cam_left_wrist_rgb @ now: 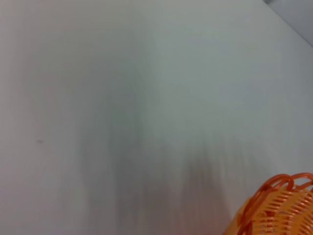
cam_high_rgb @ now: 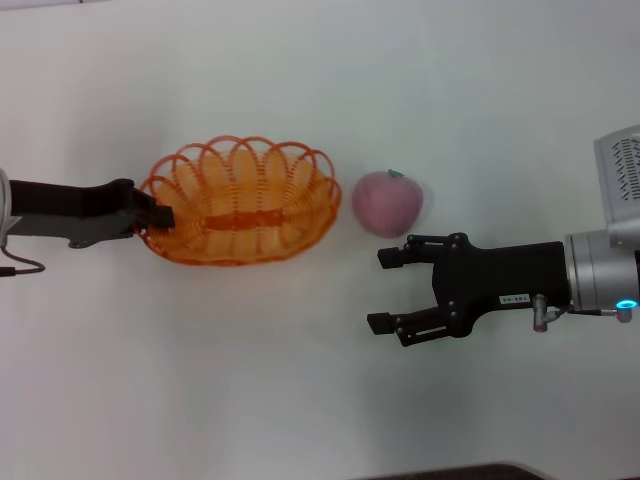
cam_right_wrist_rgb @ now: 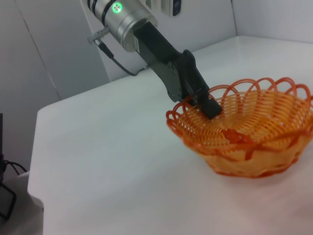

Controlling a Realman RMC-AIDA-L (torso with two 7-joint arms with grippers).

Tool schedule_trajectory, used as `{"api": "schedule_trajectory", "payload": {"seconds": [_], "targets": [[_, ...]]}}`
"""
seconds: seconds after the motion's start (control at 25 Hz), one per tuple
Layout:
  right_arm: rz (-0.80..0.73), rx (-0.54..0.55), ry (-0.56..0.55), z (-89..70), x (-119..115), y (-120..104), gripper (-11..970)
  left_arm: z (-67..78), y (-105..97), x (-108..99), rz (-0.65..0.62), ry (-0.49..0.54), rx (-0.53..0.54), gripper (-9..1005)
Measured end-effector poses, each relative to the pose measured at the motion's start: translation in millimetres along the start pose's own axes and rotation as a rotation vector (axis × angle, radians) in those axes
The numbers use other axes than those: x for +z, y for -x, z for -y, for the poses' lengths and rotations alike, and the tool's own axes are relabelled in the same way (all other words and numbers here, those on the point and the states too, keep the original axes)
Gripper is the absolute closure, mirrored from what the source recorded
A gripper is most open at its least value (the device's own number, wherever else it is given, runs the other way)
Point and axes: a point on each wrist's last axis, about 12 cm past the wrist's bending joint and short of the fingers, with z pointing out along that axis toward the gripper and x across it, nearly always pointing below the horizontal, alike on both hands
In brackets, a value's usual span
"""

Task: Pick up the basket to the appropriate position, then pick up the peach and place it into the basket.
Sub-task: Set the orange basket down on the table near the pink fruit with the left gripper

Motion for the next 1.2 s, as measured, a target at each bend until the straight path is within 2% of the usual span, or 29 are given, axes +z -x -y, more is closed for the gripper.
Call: {"api": "schedule_trajectory", "payload": {"seconds": [0.16, 0.92, 1.2], "targets": [[-0.003, 0.002, -0.009, 0.6, 0, -1, 30, -6.9, -3, 0, 0.03, 0.008, -0.023, 932], [-0.008, -0.004, -0.011, 2.4, 1, 1, 31, -11.9, -5, 4, 0.087, -0.009, -0.055, 933], [-0.014, -0.008, -0.001, 3.0, 3, 3, 31, -14.3, -8, 3, 0.086, -0.019, -0.065, 867]]}}
